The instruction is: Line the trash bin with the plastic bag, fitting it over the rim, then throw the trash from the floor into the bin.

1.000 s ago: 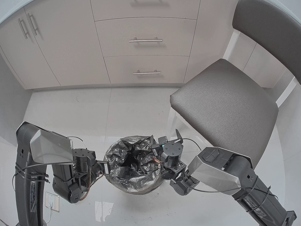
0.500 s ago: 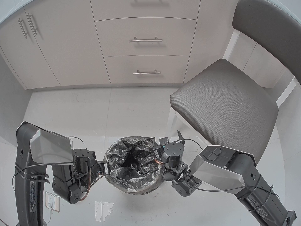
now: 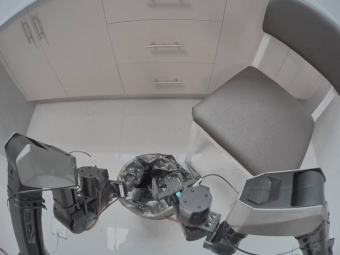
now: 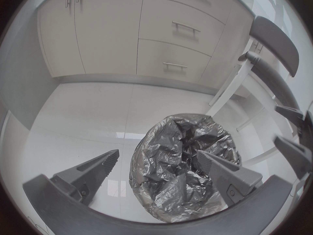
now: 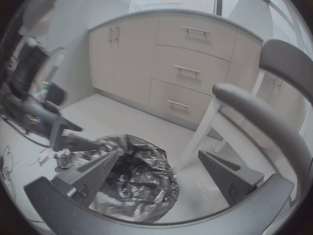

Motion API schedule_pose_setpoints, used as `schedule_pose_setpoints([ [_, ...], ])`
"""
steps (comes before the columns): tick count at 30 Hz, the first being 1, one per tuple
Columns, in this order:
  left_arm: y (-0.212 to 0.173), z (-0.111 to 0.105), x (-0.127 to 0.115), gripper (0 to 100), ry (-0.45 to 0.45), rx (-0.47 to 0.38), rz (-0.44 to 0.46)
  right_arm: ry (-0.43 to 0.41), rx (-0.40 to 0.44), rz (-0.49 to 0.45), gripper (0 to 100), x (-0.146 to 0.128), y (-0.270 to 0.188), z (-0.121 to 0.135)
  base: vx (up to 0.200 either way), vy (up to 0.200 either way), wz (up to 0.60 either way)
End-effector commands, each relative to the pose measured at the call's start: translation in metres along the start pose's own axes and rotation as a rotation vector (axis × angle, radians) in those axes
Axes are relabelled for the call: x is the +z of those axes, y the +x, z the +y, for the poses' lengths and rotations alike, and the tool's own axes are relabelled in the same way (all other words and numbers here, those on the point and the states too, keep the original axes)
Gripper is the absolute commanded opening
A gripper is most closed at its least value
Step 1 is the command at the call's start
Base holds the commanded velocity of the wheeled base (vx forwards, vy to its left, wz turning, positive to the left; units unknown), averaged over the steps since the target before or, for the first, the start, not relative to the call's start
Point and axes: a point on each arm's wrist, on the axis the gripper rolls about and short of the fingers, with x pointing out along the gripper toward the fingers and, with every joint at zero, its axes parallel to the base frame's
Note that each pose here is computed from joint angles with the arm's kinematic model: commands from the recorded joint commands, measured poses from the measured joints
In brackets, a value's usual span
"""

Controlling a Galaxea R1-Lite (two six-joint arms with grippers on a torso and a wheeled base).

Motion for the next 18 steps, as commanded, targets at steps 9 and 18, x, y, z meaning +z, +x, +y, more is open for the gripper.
schedule_pose_setpoints([
  [9, -0.084, 0.026, 0.066, 100, -0.069, 0.057, -0.226, 0.239, -0.178, -0.229, 100, 0.115, -0.067, -0.130, 0.000, 0.000, 0.00],
  [18, -0.068, 0.070, 0.085, 100, -0.056, 0.215, -0.265, 0.357, -0.389, -0.395, 100, 0.159, -0.081, -0.209, 0.000, 0.000, 0.00],
])
